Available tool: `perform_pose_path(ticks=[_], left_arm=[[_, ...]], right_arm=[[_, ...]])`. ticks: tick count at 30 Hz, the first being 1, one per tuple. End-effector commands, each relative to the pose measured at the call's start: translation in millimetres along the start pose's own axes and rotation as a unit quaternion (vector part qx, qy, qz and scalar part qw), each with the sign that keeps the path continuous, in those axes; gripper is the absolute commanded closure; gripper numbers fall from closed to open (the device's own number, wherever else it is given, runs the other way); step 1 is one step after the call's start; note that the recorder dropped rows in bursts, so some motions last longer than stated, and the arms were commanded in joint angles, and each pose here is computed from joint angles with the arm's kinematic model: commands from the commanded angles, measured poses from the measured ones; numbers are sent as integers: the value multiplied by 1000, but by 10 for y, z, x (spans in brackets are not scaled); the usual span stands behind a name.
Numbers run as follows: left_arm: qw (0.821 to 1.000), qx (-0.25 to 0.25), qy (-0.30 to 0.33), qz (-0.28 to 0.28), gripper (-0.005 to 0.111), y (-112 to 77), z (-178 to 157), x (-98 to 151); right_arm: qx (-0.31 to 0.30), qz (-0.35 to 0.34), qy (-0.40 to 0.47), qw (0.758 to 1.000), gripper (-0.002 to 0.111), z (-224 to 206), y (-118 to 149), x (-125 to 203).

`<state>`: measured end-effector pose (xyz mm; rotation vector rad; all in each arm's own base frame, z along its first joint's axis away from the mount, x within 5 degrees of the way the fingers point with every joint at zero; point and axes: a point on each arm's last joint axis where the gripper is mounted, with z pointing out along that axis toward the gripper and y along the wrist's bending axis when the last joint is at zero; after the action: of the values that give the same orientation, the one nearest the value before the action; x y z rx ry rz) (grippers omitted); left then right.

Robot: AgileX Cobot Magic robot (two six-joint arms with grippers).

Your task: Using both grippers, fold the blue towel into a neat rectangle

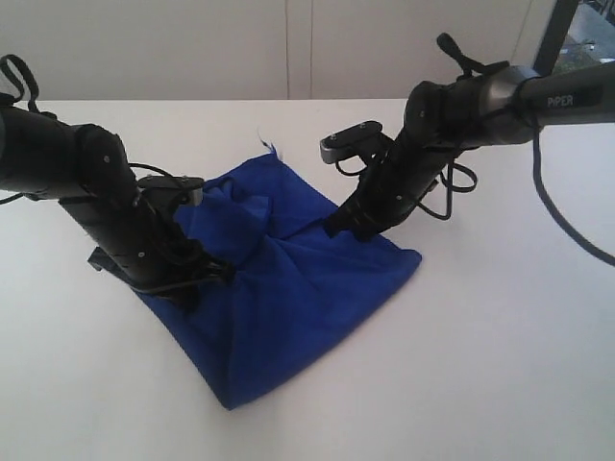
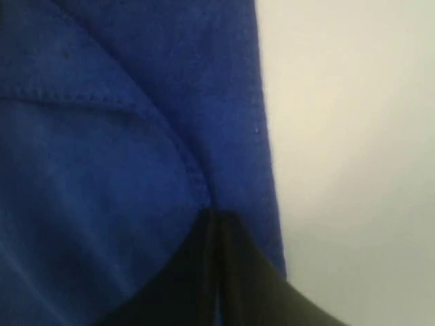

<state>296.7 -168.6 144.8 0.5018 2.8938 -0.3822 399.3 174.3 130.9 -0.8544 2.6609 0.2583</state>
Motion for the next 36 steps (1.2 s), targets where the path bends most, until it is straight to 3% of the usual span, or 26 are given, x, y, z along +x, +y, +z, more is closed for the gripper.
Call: perform_pose_path(ticks=[1,12,23,36], left_arm=[[999,-14,32,8,107,41,199,71],[998,-47,-13,46,107,271,155,-44],[996,-55,-45,54,107,312,323,-164],[993,-56,-82,60,107,290,291,-381]], right_arm=[[11,-6,34,999,108,43,-19,87],[12,46,69,996,108,126,16,389],[20,80,59,995,108,-53,92,611],[26,118,40,992,108,-170,198,711]])
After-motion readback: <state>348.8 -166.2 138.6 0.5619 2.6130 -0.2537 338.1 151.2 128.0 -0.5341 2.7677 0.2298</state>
